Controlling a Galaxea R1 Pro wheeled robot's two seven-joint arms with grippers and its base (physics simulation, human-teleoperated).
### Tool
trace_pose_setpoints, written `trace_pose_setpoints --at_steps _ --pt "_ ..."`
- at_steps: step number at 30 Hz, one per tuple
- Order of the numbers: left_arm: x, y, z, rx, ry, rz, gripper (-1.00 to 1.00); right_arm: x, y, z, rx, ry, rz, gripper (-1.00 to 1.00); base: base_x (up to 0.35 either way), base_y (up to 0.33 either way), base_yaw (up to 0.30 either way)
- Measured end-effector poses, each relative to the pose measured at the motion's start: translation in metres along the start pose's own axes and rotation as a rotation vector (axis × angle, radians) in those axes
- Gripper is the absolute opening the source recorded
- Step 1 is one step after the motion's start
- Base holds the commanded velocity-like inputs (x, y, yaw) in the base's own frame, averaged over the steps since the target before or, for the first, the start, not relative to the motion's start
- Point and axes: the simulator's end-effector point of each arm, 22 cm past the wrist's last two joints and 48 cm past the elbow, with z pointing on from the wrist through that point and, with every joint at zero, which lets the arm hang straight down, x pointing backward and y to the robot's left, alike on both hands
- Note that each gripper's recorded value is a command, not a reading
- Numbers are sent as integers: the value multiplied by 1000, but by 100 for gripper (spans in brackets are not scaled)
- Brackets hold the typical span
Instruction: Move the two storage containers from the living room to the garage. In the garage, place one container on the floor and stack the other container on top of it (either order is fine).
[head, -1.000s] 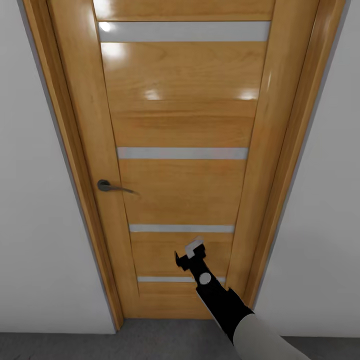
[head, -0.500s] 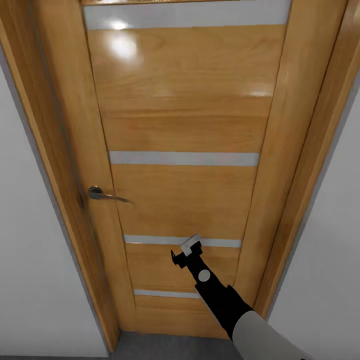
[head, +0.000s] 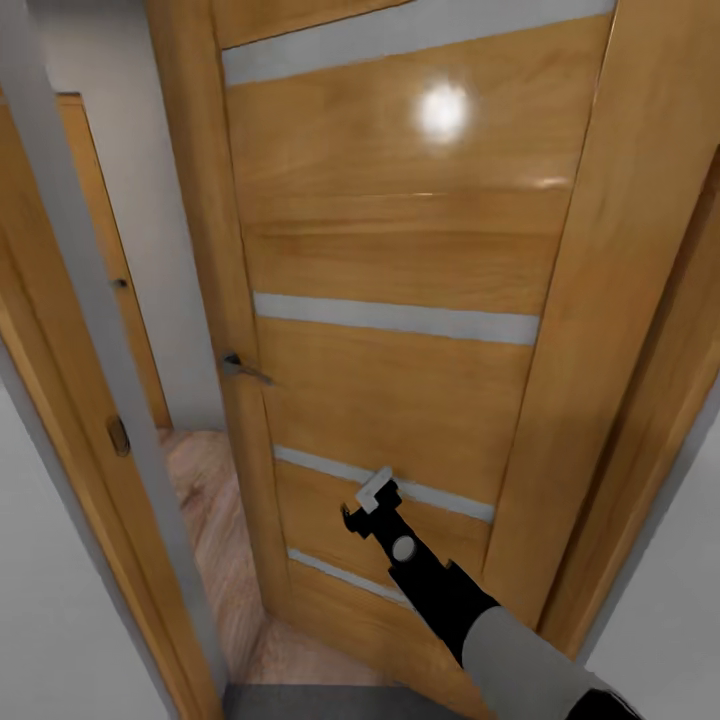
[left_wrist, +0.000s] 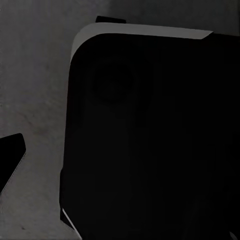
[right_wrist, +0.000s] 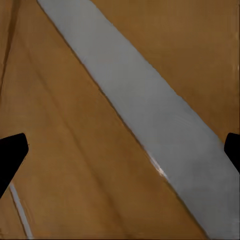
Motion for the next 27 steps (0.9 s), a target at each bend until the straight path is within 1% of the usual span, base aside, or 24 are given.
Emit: trace_pose_setpoints --at_steps 1,2,3,4,7,10,12,14,17,27 --pt "0 0 0 0 0 0 100 1 -9 3 17 8 -12 100 320 0 0" --pt "0 0 0 0 0 0 100 8 -15 11 -1 25 -59 100 320 0 0" --pt "0 0 0 0 0 0 100 7 -29 13 26 29 -43 100 320 0 0" --pt "-1 -1 0 1 -1 0 100 3 -37 15 43 26 -46 100 320 0 0" --pt "-1 0 0 0 -1 0 100 -2 -48 20 49 28 -54 100 318 0 0" --pt "0 0 0 0 0 0 100 -7 -69 26 69 40 -72 100 285 0 0" --pt "0 0 0 0 0 0 100 -13 -81 28 87 38 -80 100 160 0 0" --pt "0 0 0 0 1 0 100 -16 -84 30 83 38 -84 100 55 0 0" --pt "0 0 0 0 0 0 100 -40 -108 35 118 12 -100 100 9 0 0" --pt "0 0 0 0 0 0 100 -51 -114 36 122 -2 -91 100 1 0 0"
